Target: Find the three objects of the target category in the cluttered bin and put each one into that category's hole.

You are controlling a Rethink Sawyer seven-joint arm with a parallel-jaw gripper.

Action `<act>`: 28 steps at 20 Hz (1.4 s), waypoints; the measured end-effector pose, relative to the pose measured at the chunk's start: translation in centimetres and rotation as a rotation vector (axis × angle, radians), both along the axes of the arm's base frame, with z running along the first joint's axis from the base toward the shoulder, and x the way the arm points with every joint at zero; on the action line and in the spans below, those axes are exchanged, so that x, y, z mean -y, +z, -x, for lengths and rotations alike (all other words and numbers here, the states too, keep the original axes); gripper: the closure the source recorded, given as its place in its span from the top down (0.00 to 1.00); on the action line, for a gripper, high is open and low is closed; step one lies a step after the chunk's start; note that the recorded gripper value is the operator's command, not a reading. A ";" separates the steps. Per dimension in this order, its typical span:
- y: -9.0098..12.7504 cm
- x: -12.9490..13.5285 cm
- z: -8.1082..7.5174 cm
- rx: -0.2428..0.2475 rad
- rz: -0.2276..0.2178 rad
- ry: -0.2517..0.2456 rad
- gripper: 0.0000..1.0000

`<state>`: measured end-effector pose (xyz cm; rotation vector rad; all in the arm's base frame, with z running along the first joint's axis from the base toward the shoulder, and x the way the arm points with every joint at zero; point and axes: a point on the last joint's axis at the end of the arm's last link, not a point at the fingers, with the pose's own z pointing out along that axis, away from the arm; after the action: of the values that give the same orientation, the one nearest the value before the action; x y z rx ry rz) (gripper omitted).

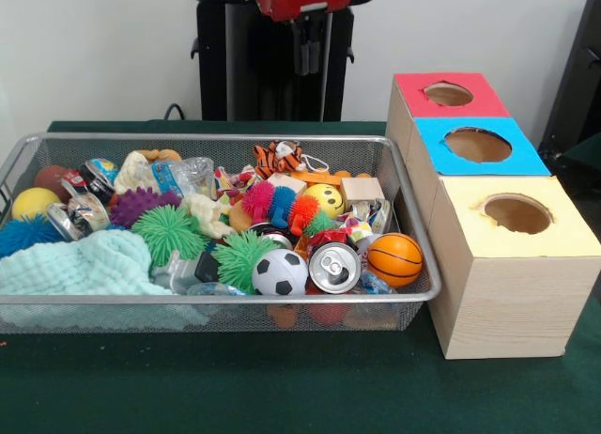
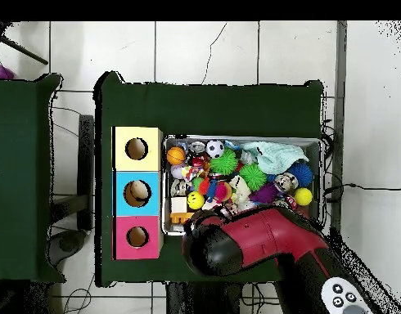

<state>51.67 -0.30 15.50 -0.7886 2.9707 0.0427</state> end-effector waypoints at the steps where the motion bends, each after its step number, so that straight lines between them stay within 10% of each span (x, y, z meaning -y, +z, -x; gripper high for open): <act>1: 0.0 0.0 0.0 -0.001 -0.001 -0.002 0.00; 15: 0.7 -5.0 0.3 -0.017 -0.007 0.038 0.00; 28: 0.5 -3.0 0.4 -0.023 -0.003 -0.002 0.00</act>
<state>51.24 2.72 16.01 -0.7895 2.9928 0.0567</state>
